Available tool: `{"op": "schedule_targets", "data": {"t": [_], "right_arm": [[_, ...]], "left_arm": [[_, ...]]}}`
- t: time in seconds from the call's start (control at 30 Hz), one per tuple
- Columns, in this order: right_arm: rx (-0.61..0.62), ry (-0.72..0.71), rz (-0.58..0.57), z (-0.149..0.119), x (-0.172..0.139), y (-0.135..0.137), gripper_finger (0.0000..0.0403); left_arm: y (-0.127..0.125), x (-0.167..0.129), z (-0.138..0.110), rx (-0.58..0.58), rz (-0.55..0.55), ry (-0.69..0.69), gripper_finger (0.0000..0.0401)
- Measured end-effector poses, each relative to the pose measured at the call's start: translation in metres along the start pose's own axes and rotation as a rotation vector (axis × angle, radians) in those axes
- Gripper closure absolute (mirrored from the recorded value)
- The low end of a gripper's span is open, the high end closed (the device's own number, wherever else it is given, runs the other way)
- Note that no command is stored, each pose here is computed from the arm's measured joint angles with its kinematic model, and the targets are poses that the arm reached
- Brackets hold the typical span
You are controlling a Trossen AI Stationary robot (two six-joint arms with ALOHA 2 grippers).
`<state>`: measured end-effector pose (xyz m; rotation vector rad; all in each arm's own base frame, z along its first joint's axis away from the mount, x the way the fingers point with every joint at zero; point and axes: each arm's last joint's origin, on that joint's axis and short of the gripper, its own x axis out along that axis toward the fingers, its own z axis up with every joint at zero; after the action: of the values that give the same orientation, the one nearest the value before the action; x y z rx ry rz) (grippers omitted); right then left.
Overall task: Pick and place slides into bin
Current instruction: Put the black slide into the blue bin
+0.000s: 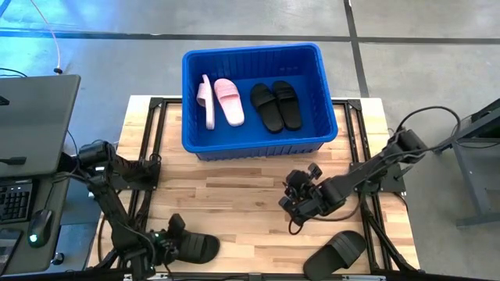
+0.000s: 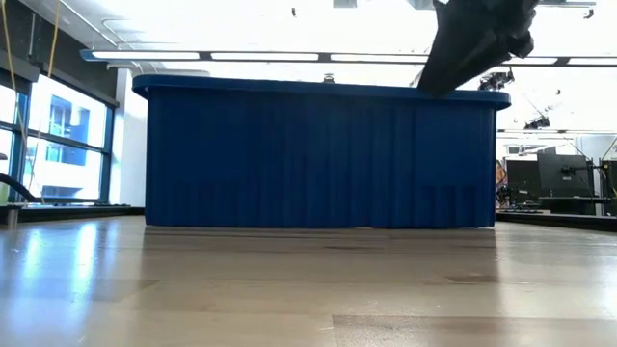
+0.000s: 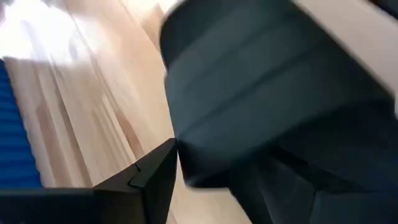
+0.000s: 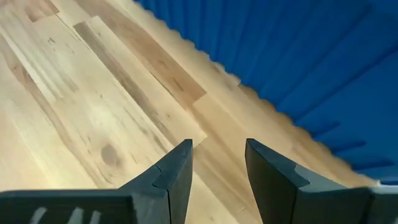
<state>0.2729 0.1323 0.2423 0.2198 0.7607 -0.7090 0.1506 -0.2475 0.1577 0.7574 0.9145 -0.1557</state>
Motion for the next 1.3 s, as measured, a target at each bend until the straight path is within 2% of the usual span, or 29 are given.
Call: {"op": "schedule_targets", "data": {"t": [0.27, 0.43, 0.53, 0.6, 0.73, 0.9, 1.03, 1.2, 1.3], "right_arm": [[0.044, 0.056, 0.055, -0.003, 0.004, 0.008, 0.0265], [0.059, 0.065, 0.087, -0.002, 0.004, 0.01, 0.0265], [0.061, 0.072, 0.094, -0.002, 0.003, 0.011, 0.0265], [0.06, 0.084, 0.104, -0.003, 0.003, 0.012, 0.0265], [0.06, 0.102, 0.116, -0.003, 0.003, 0.012, 0.0265], [0.06, 0.105, 0.117, -0.003, 0.003, 0.012, 0.0265], [0.059, 0.108, 0.119, -0.003, 0.003, 0.012, 0.0265], [0.063, 0.109, 0.125, -0.003, 0.003, 0.013, 0.0265], [0.068, 0.115, 0.135, -0.003, 0.003, 0.013, 0.0265]], "left_arm": [[0.004, 0.001, 0.008, 0.051, 0.133, -0.089, 0.0252], [0.015, 0.01, 0.011, 0.067, 0.156, -0.058, 0.0325], [0.024, 0.018, 0.014, 0.055, 0.118, -0.032, 0.0382], [0.027, 0.022, 0.015, 0.05, 0.073, -0.018, 0.0392], [0.03, 0.025, 0.019, 0.07, 0.048, -0.035, 0.0352], [0.031, 0.024, 0.024, 0.133, 0.144, -0.078, 0.0296], [0.033, 0.025, 0.024, 0.132, 0.159, -0.076, 0.0261], [0.03, 0.04, 0.028, 0.105, 0.169, -0.076, 0.0237], [0.025, 0.054, 0.028, 0.127, 0.185, -0.061, 0.0234]]}}
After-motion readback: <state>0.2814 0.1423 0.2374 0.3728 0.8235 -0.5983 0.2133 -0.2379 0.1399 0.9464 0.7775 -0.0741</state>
